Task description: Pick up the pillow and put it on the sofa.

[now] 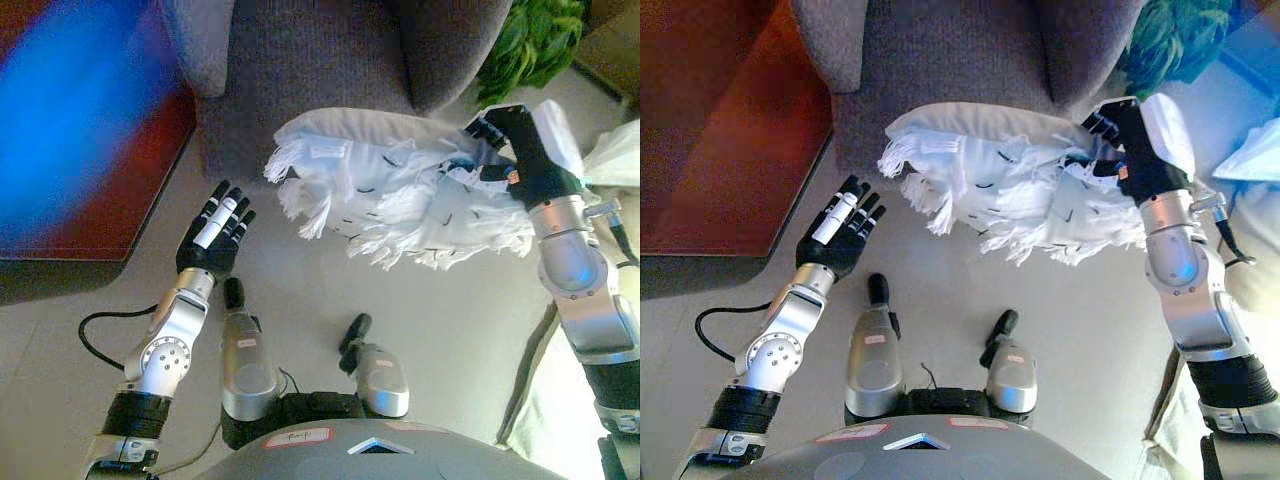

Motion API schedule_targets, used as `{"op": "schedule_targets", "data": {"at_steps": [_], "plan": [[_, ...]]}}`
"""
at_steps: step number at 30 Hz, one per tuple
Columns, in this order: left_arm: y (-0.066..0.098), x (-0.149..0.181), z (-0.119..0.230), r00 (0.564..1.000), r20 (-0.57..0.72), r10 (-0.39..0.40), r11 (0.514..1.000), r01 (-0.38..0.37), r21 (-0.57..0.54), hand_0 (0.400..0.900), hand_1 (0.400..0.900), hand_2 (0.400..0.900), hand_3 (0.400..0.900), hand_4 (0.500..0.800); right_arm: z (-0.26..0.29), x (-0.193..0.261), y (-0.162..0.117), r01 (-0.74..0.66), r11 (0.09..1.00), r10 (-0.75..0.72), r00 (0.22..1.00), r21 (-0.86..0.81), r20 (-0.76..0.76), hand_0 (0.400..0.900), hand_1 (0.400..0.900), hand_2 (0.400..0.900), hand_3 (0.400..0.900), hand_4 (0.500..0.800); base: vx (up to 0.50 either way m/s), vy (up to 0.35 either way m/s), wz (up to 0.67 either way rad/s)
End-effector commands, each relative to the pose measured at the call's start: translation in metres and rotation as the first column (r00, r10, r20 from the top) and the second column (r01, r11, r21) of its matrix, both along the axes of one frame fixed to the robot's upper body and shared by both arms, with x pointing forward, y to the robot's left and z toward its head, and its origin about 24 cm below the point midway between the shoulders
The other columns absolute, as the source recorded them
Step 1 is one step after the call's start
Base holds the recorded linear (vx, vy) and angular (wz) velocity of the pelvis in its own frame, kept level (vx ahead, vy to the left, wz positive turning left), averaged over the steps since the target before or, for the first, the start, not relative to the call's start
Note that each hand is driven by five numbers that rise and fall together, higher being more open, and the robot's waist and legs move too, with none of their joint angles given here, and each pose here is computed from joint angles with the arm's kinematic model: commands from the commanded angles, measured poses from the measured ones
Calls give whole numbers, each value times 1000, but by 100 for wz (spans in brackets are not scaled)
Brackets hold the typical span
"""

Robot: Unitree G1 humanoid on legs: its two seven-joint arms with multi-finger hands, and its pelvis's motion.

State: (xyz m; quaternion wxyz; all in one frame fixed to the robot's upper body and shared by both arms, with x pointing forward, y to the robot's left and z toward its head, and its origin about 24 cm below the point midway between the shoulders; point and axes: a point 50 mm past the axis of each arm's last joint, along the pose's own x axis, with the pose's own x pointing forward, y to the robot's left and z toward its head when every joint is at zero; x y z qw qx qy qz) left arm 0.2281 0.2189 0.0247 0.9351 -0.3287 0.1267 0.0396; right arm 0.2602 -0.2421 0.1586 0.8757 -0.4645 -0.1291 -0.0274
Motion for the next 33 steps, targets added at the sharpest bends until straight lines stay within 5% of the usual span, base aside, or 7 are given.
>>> {"op": "schedule_targets", "data": {"at_steps": [1,9,14,15,16,22,33], "plan": [[-13,-10,4,996,61,-61,998,61,-9,900,900,900,900,800,99,-6,-4,-57,997,70,915,-46,397,400,400,400,400,500,131,-32,8],[3,-22,4,994,26,-109,994,109,11,900,900,900,900,800,108,39,-43,15,999,-20,991,39,130,400,400,400,400,500,171,-62,20],[16,-28,18,984,22,-178,980,175,90,900,900,900,900,800,109,70,-100,288,953,-285,957,92,-47,400,400,400,400,500,226,-175,33],[17,-27,21,981,19,-191,976,188,109,900,900,900,900,800,114,73,-119,414,908,-411,910,68,-59,769,769,769,769,721,168,-244,28],[20,-26,24,979,17,-203,972,200,121,900,900,900,900,800,119,74,-135,535,844,-530,843,36,-97,900,900,900,900,800,133,-223,22],[24,-19,48,961,90,-261,957,246,156,900,900,900,900,800,160,59,-164,793,545,-817,575,273,-38,900,900,900,900,800,-20,-109,13],[13,-28,41,957,22,-291,947,284,152,900,900,900,900,800,160,49,-172,831,497,-866,493,251,82,900,900,900,900,800,50,13,2]]}}
